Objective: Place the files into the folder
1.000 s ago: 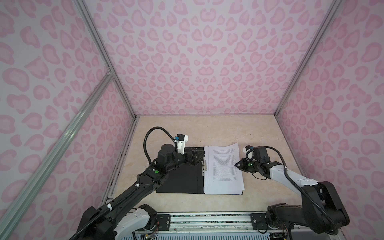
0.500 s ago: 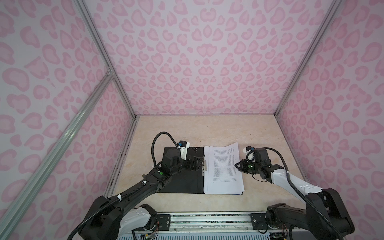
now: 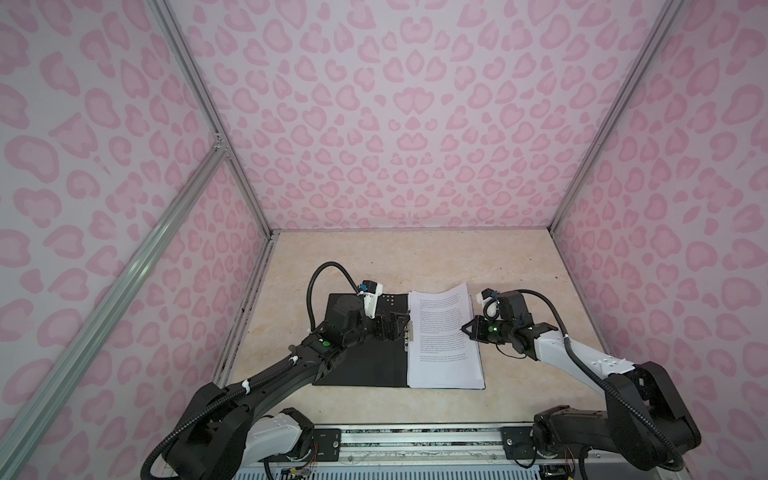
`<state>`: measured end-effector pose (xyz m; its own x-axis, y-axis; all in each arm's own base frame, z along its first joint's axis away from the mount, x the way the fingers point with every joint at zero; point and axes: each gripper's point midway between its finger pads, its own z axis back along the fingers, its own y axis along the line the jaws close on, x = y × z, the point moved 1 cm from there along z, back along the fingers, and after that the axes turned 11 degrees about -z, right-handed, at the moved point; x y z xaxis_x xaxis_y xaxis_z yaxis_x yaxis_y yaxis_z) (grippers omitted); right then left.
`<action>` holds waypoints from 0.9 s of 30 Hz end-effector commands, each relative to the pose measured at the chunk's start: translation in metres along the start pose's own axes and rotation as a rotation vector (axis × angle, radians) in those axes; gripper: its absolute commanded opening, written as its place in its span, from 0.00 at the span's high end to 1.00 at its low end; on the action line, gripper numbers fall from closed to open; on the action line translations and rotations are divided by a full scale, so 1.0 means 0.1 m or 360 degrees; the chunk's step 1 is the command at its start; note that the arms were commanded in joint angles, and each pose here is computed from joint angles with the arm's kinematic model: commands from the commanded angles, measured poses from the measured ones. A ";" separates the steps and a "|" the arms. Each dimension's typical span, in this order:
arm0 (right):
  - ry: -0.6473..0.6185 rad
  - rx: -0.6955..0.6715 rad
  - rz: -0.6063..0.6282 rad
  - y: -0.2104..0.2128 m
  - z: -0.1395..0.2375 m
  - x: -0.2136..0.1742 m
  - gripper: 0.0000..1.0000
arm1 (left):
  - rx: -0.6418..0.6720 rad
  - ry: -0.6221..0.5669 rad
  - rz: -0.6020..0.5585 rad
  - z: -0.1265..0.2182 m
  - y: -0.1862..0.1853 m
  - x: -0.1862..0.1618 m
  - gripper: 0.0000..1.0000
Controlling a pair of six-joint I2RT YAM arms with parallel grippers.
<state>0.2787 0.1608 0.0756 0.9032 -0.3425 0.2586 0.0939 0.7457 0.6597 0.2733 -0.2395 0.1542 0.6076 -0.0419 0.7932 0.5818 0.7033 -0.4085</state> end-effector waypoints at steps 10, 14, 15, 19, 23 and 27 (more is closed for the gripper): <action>0.0071 -0.0011 0.0090 0.00 -0.02 -0.06 1.00 | -0.0042 -0.0031 -0.0017 -0.03 -0.05 0.09 0.03; 0.0093 -0.0043 0.0113 -0.03 -0.04 -0.08 1.00 | -0.0042 -0.0024 -0.0015 -0.04 -0.05 0.09 0.03; 0.0092 -0.0044 0.0113 -0.03 -0.04 -0.08 1.00 | -0.0042 -0.0022 -0.0013 -0.05 -0.05 0.08 0.03; 0.0109 -0.0046 0.0119 -0.03 -0.06 -0.11 1.00 | -0.0046 -0.0013 -0.0007 -0.06 -0.05 0.07 0.03; 0.0103 -0.0040 0.0111 -0.01 -0.06 -0.11 1.00 | -0.0049 -0.0007 -0.0003 -0.07 -0.04 0.06 0.03; 0.0103 -0.0040 0.0109 0.01 -0.08 -0.11 1.00 | -0.0051 0.0003 0.0004 -0.09 -0.04 0.05 0.03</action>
<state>0.2704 0.1682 0.0672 0.9334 -0.2476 0.2596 0.0351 0.7832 0.6208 0.2742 -0.2443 0.1457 0.6321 -0.0592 0.7726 0.5815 0.6953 -0.4224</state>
